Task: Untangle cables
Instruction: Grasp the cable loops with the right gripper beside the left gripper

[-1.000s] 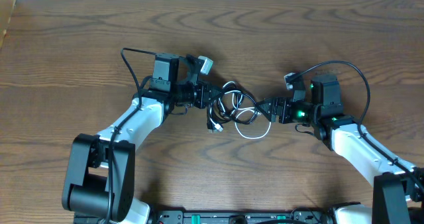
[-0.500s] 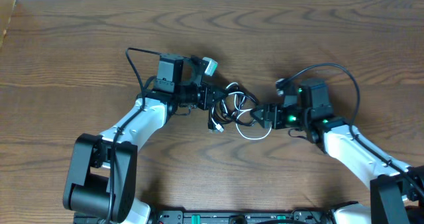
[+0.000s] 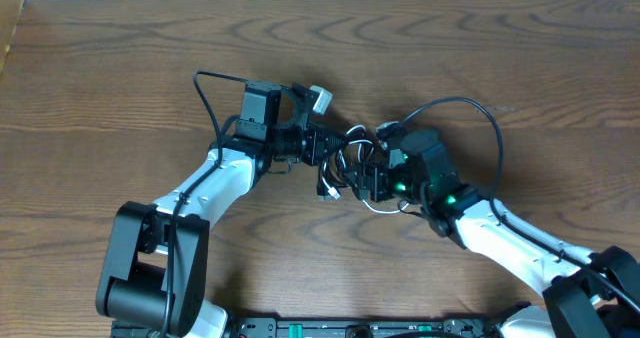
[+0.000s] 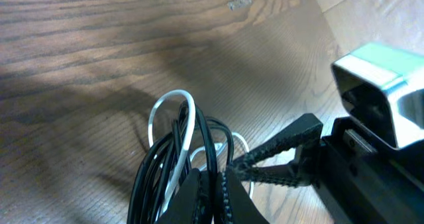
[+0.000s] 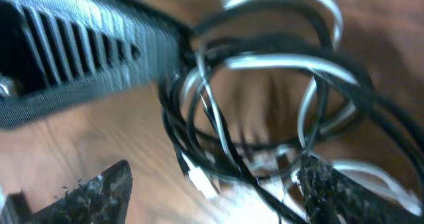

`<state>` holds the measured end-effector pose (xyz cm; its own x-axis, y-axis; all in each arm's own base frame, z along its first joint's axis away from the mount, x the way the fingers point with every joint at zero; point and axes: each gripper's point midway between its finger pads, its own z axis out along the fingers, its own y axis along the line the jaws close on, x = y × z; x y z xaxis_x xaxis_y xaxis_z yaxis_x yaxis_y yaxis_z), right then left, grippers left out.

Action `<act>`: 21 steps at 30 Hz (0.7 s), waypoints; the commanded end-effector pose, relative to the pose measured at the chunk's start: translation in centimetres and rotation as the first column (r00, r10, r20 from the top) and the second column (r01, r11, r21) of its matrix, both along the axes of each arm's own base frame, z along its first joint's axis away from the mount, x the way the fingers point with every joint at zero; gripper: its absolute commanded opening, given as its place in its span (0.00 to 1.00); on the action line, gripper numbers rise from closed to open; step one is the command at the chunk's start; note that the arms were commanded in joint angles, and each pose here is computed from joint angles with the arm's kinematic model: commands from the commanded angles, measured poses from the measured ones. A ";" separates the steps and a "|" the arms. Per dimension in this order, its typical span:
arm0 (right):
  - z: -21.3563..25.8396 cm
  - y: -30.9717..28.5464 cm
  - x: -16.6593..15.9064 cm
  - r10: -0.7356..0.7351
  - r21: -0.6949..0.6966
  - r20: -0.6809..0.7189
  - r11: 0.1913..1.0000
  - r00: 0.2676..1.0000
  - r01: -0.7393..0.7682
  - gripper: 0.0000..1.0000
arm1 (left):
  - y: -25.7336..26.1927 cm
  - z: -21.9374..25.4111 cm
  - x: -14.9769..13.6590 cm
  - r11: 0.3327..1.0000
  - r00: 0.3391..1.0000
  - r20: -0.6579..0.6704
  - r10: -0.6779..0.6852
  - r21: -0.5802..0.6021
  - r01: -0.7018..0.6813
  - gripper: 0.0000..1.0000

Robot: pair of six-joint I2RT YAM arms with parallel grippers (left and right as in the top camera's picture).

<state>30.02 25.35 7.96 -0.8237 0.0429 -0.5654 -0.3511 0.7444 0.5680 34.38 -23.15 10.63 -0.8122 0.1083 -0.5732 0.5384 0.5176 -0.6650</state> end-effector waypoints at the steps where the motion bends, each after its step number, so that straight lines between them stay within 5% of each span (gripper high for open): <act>1: -0.1 0.9 1.3 -0.054 0.005 0.039 0.999 0.998 0.054 0.73 | -0.5 1.6 0.5 0.998 0.999 -0.036 0.024 -0.050 -0.025 0.07; 8: -1.3 2.2 2.7 -0.071 0.046 0.071 0.997 0.995 0.068 0.68 | -0.6 1.8 0.7 0.994 0.990 -0.125 0.073 -0.076 -0.083 0.07; 17: -0.6 2.7 3.9 -0.084 0.087 0.133 0.994 0.988 0.073 0.41 | -0.6 1.8 0.7 0.991 0.984 -0.154 0.085 -0.085 -0.099 0.07; 21: -0.9 2.6 3.8 -0.081 0.074 0.123 0.995 0.989 0.072 0.08 | -0.8 2.1 0.6 0.991 0.985 -0.159 0.071 -0.101 -0.088 0.07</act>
<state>33.39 28.24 7.22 -0.7455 0.1439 -0.6508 -0.3769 0.7144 0.5896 34.86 -23.31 11.16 -0.8986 -0.0178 -0.4384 0.3667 0.5182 -0.7727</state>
